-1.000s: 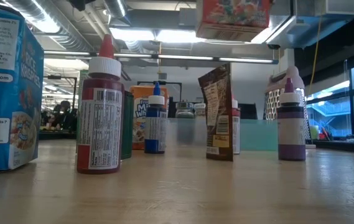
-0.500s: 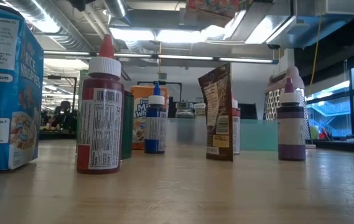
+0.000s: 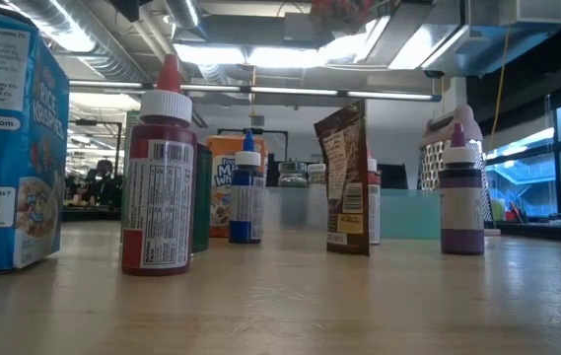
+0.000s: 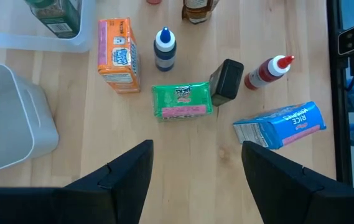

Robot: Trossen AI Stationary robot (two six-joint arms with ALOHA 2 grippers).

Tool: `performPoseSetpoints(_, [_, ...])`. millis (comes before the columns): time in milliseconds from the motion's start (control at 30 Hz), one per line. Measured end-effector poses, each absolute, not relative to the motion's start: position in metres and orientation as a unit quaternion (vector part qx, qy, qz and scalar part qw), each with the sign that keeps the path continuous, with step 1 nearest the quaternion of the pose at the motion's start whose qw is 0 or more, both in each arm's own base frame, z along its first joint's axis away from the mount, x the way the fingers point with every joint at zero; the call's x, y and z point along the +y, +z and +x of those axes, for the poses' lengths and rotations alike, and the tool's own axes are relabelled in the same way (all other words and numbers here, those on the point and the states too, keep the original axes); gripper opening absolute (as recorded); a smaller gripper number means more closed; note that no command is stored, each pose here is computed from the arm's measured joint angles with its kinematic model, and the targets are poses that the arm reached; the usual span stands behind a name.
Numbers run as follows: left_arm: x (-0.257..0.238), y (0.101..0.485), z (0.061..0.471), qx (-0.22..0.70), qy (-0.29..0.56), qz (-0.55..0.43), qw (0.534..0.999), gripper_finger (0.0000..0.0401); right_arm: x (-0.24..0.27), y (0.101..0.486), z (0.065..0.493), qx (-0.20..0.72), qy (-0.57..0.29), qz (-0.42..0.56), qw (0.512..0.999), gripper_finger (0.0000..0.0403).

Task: Pick & Place Kitchen Items
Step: Put the red cereal box into the green bin

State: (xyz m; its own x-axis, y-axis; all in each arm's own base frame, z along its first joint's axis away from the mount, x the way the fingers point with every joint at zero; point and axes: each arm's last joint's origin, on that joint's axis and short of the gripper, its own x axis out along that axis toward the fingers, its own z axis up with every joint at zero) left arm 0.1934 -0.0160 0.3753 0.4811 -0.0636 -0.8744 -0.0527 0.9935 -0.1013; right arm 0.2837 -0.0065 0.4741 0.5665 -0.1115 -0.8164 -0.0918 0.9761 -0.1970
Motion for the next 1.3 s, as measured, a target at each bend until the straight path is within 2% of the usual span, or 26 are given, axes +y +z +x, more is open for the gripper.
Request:
performPoseSetpoints(200, [-0.016,0.375,0.193,0.509,0.004,-0.069,0.858,0.0240,-0.040,0.478,0.270,0.468,-0.042,-0.114,0.875,0.0153])
performPoseSetpoints(400, [-0.016,0.375,0.193,0.509,0.006,-0.073,0.857,0.0240,-0.074,0.465,0.257,0.503,-0.078,-0.101,0.855,0.0153])
performPoseSetpoints(767, [-0.016,0.375,0.193,0.509,0.011,-0.074,0.857,0.0240,-0.137,0.438,0.235,0.549,-0.078,-0.050,0.830,0.0153])
performPoseSetpoints(1033, [-0.016,0.375,0.193,0.509,0.019,-0.084,0.857,0.0240,-0.169,0.409,0.223,0.594,-0.092,-0.012,0.799,0.0153])
performPoseSetpoints(1300, [-0.015,0.375,0.193,0.507,0.034,-0.085,0.857,0.0240,-0.189,0.363,0.225,0.624,-0.088,0.012,0.776,0.0153])
